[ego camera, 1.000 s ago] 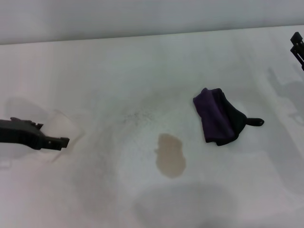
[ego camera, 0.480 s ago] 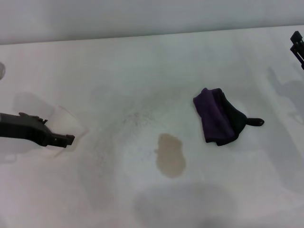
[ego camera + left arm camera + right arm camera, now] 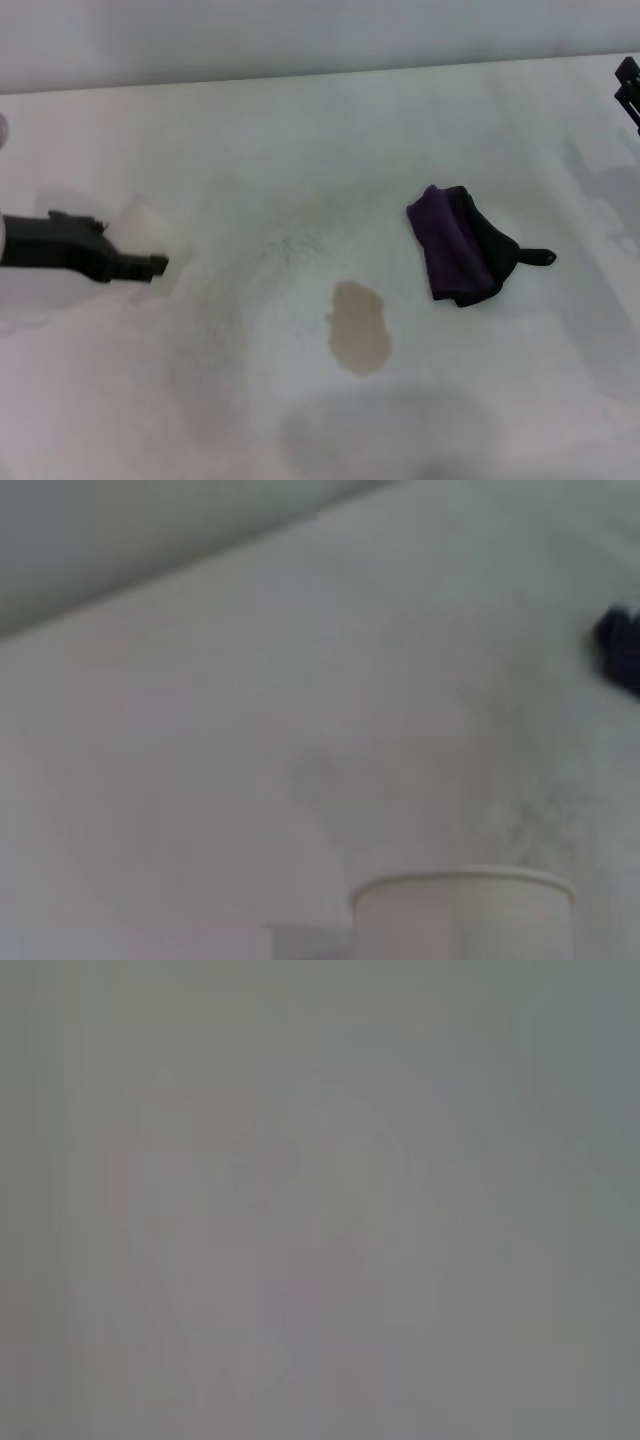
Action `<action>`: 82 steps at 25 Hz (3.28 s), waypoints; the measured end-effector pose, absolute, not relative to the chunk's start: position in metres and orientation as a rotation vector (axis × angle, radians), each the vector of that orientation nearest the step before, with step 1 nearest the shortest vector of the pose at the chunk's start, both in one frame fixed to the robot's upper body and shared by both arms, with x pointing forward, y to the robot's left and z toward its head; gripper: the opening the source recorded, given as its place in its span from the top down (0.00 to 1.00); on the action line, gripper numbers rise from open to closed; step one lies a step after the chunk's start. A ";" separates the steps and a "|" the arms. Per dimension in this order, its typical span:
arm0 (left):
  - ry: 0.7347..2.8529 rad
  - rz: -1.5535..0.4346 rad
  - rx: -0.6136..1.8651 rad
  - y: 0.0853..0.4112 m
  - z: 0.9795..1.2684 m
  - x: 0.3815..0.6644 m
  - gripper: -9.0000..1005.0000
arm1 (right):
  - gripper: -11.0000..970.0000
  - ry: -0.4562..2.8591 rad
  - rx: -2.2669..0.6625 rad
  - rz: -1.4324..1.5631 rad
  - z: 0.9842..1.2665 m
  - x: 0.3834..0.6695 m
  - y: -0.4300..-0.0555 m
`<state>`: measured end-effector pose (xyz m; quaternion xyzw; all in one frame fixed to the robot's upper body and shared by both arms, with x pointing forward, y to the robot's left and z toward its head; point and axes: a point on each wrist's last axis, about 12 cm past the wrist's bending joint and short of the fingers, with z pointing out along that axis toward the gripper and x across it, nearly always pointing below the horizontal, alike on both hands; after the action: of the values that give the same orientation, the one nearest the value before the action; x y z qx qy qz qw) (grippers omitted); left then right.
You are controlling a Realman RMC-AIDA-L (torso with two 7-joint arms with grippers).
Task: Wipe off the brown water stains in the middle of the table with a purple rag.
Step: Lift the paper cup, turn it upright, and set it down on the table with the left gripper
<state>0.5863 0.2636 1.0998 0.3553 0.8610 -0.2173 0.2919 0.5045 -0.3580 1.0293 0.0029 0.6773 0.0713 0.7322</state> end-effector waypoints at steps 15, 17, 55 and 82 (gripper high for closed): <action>1.673 -0.691 0.761 0.288 1.103 0.542 0.19 | 0.14 1.469 -0.033 0.145 1.034 0.504 -0.363; 1.620 -0.679 0.712 0.292 1.096 0.534 0.19 | 0.14 1.468 -0.035 0.144 1.034 0.504 -0.363; 1.627 -0.443 0.488 0.290 0.995 0.460 0.20 | 0.14 1.466 -0.097 0.121 1.040 0.511 -0.366; 1.748 -0.383 0.534 0.278 0.966 0.425 0.19 | 0.14 1.456 -0.125 0.144 1.041 0.511 -0.362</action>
<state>0.4254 0.2780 0.9660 0.2298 0.7523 -0.1647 0.5951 0.5112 -0.3623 1.0414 -0.0571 0.6642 0.0655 0.7424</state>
